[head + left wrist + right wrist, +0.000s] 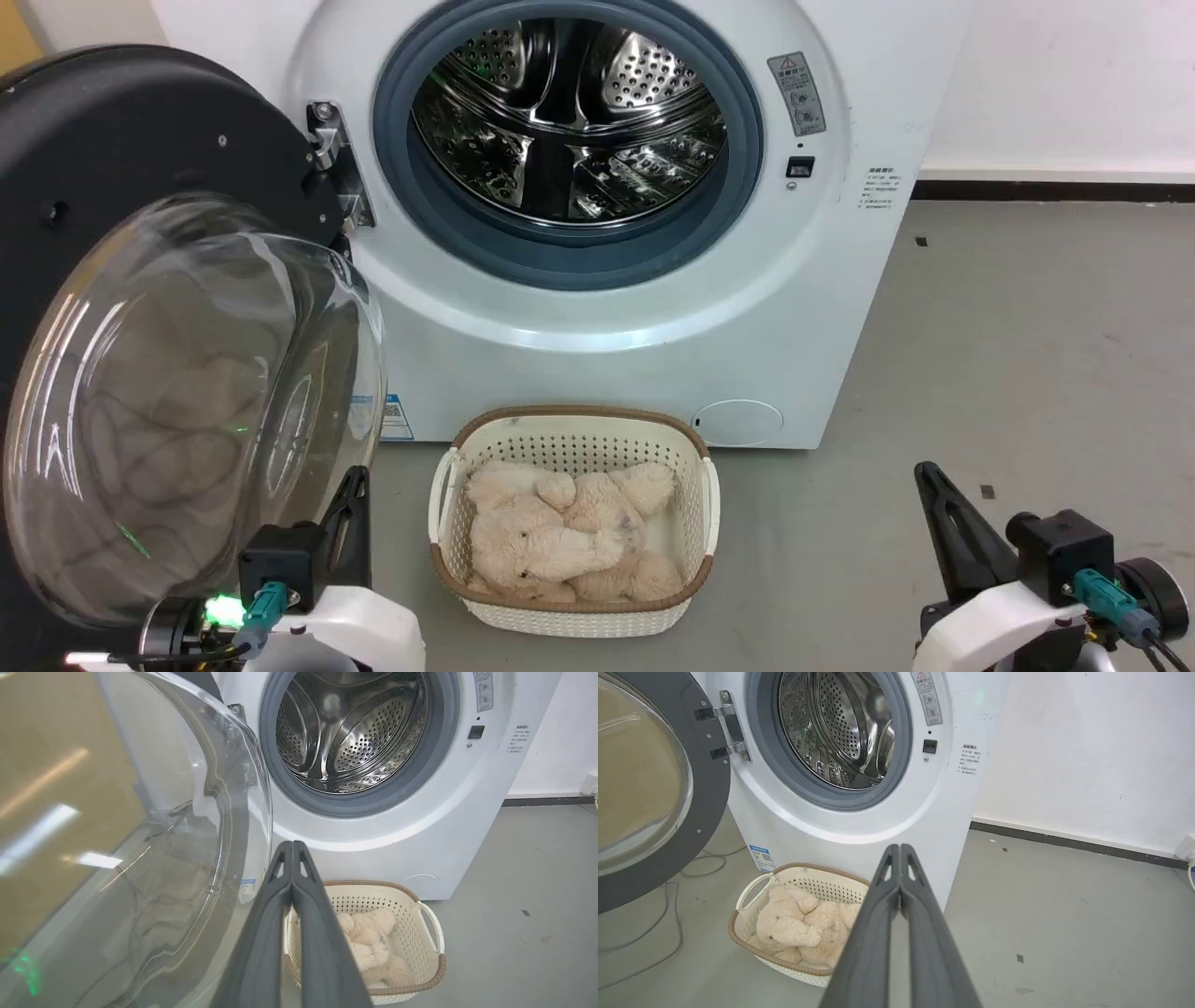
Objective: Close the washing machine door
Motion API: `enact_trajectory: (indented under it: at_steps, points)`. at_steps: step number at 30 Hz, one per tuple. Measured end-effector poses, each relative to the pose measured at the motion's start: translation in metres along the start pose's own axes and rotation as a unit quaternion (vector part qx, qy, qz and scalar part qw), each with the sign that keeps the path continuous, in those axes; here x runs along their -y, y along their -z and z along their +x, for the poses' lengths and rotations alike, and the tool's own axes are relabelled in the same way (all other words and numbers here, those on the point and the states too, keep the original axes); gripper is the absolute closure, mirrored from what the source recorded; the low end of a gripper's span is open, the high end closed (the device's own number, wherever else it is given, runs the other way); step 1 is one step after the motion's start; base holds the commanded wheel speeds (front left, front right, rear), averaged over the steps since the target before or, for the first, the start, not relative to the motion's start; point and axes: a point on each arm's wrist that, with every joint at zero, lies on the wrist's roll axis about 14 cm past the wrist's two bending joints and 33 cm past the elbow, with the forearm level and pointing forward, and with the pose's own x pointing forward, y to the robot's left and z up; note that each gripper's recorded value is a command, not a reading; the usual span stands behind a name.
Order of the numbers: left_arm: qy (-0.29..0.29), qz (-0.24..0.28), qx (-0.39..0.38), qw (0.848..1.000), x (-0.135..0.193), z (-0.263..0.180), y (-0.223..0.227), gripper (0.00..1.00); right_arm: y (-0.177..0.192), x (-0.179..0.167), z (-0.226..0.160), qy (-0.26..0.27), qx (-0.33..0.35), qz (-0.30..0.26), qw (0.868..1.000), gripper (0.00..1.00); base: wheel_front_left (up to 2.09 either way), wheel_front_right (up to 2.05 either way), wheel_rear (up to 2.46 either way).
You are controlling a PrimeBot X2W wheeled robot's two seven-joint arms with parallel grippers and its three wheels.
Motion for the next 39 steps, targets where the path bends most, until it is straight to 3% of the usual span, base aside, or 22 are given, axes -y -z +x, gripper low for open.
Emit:
enact_trajectory:
  at_steps: [24,25,39]
  points:
    - [0.0,0.0,0.0,1.0,0.0001,0.0,-0.0001,1.0,0.0,0.0001,0.0,0.0,0.0,0.0,1.0,1.0,0.0,0.0,0.0]
    - [0.0,0.0,0.0,1.0,0.0001,-0.0001,0.0002,0.0,0.0002,0.0002,-0.0001,0.0,0.0,0.0,1.0,0.0,0.0,0.0,0.0]
    - [0.0,-0.005,0.006,1.0,0.0008,-0.0007,-0.0009,0.0,-0.0009,0.0005,0.0008,0.001,0.006,0.003,1.0,0.0,0.0,0.0,0.0]
